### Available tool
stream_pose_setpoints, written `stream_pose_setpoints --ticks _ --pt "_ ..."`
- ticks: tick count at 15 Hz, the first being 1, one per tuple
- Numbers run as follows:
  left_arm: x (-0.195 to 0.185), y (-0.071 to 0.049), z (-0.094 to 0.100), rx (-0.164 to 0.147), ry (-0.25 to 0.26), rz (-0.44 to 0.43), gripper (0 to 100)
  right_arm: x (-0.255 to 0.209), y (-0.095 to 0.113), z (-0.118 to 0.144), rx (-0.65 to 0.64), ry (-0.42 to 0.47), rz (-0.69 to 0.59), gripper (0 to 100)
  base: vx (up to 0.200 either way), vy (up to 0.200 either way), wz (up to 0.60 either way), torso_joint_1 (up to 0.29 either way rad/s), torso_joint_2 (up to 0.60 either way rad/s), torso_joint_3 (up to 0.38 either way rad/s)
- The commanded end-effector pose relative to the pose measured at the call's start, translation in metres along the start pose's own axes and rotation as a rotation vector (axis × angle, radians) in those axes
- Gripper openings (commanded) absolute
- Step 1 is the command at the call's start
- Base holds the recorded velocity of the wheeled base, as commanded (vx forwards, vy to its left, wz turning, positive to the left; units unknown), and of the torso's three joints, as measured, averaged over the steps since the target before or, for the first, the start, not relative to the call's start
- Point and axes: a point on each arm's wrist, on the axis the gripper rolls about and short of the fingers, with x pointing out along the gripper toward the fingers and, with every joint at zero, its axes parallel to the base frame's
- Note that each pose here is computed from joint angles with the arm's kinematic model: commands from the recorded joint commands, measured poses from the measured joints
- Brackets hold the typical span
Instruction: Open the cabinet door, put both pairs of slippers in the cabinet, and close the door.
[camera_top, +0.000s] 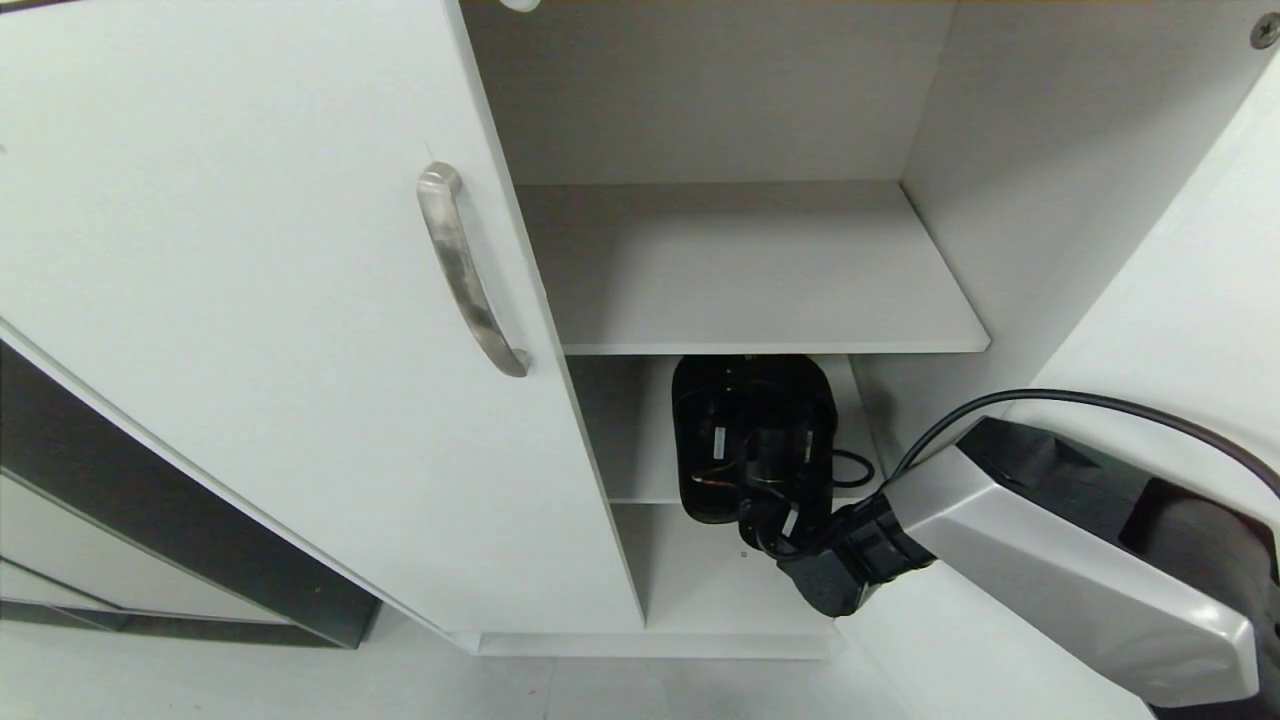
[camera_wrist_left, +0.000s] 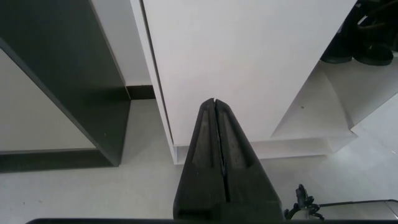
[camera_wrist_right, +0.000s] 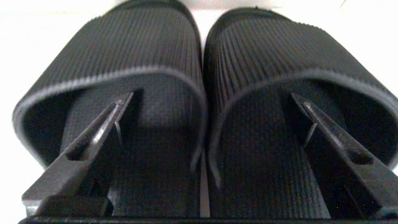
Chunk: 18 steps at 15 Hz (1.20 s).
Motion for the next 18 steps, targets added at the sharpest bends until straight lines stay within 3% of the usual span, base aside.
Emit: stream_pose_setpoints --ticks 1,4,9,13,17,18 --pt "0.0 0.0 0.0 0.0 0.001 0.0 0 -0.007 -0.003 0.007 0.006 -0.004 0.005 100 0.0 0.0 0.0 0.0 0.0 0.0" --pt "0.0 0.0 0.0 0.0 0.001 0.0 0 -0.022 -0.008 0.017 0.011 -0.009 0.019 100 0.0 0.0 0.0 0.0 0.0 0.0" --pt "0.0 0.0 0.0 0.0 0.001 0.0 0 -0.057 -0.024 0.01 -0.018 0.021 0.053 100 0.0 0.0 0.0 0.0 0.0 0.0" --pt "0.0 0.0 0.0 0.0 0.001 -0.002 0 -0.127 -0.069 0.03 -0.04 0.062 0.276 100 -0.05 0.0 0.0 0.003 0.0 0.001" --pt "0.0 0.0 0.0 -0.001 0.003 -0.002 0 -0.152 -0.071 0.025 -0.062 0.094 0.358 100 -0.2 0.0 0.0 0.002 0.0 0.008" --pt "0.0 0.0 0.0 -0.001 0.001 -0.002 0 -0.154 -0.072 0.024 -0.061 0.093 0.362 0 -0.2 0.0 0.0 -0.002 0.0 0.012"
